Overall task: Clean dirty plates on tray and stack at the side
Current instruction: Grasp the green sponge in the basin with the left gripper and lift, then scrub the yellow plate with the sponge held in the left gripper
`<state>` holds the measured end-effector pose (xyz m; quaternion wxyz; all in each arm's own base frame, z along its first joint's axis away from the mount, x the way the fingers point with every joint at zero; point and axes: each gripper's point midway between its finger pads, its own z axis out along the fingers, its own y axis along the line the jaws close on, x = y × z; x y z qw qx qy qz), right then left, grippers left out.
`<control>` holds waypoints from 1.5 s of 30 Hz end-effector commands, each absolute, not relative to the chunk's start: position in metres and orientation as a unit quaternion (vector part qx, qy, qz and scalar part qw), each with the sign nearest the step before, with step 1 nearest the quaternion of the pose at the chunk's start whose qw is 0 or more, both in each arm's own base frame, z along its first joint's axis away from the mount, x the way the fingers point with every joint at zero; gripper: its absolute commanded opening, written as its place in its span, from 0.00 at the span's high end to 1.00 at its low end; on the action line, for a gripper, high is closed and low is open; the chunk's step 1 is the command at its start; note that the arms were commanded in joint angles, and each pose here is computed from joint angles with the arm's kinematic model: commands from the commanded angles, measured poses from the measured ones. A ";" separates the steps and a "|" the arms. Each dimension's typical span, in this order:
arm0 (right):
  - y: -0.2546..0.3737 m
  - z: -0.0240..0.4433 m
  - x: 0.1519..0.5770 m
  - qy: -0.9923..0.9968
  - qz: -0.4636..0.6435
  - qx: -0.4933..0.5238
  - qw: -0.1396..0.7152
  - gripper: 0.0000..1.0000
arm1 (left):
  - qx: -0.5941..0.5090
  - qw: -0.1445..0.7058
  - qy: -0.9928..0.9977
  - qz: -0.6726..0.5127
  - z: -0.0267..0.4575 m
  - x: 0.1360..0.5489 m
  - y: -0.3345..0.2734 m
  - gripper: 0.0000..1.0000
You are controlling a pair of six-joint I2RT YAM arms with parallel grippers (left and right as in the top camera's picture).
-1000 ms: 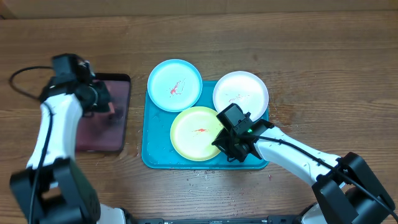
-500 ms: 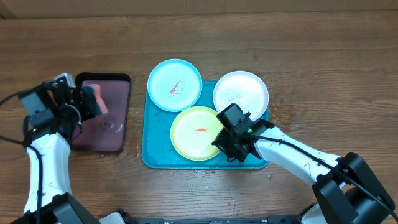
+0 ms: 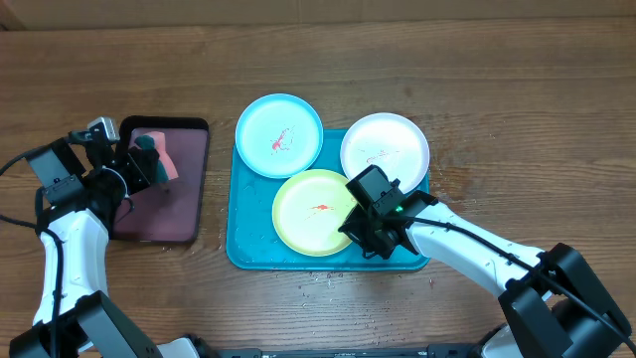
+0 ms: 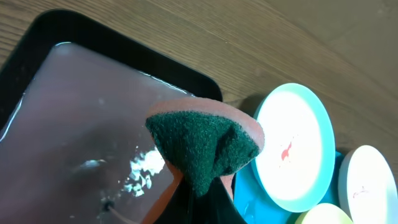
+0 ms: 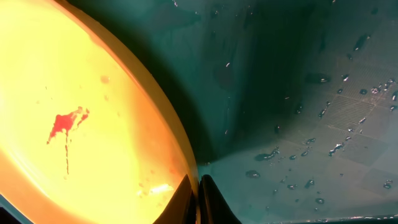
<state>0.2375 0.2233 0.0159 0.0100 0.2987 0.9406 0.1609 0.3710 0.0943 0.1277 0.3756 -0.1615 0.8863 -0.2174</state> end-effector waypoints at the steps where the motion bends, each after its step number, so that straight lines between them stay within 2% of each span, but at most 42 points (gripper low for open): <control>1: 0.223 0.014 0.237 0.941 0.158 0.300 0.011 0.96 | -0.149 0.378 0.883 -0.234 0.128 0.371 0.088 0.96; 12: 0.223 0.014 0.237 0.941 0.158 0.300 0.012 0.96 | -0.158 0.373 0.887 -0.221 0.125 0.372 0.090 0.96; 17: 0.224 0.014 0.238 0.940 0.160 0.300 0.012 0.96 | -0.301 0.301 0.903 -0.062 0.089 0.354 0.122 0.96; 19: 0.224 0.014 0.238 0.940 0.160 0.300 0.012 0.96 | -0.293 0.288 0.912 -0.016 0.085 0.352 0.117 0.96; 25: 0.224 0.014 0.238 0.941 0.160 0.299 0.012 0.96 | -0.196 0.287 0.936 0.047 0.096 0.366 0.074 0.96; 30: 0.224 0.014 0.239 0.942 0.161 0.296 0.014 0.96 | -0.053 0.295 0.953 -0.030 0.127 0.385 0.004 0.96; 34: 0.225 0.015 0.239 0.941 0.162 0.295 0.015 0.96 | 0.041 0.294 0.950 -0.099 0.138 0.384 -0.059 0.96; 40: 0.225 0.014 0.239 0.942 0.162 0.294 0.015 0.96 | 0.155 0.241 0.943 -0.169 0.118 0.357 -0.145 0.96; 45: 0.225 0.015 0.239 0.942 0.162 0.294 0.015 0.96 | 0.231 0.197 0.937 -0.173 0.084 0.340 -0.187 0.96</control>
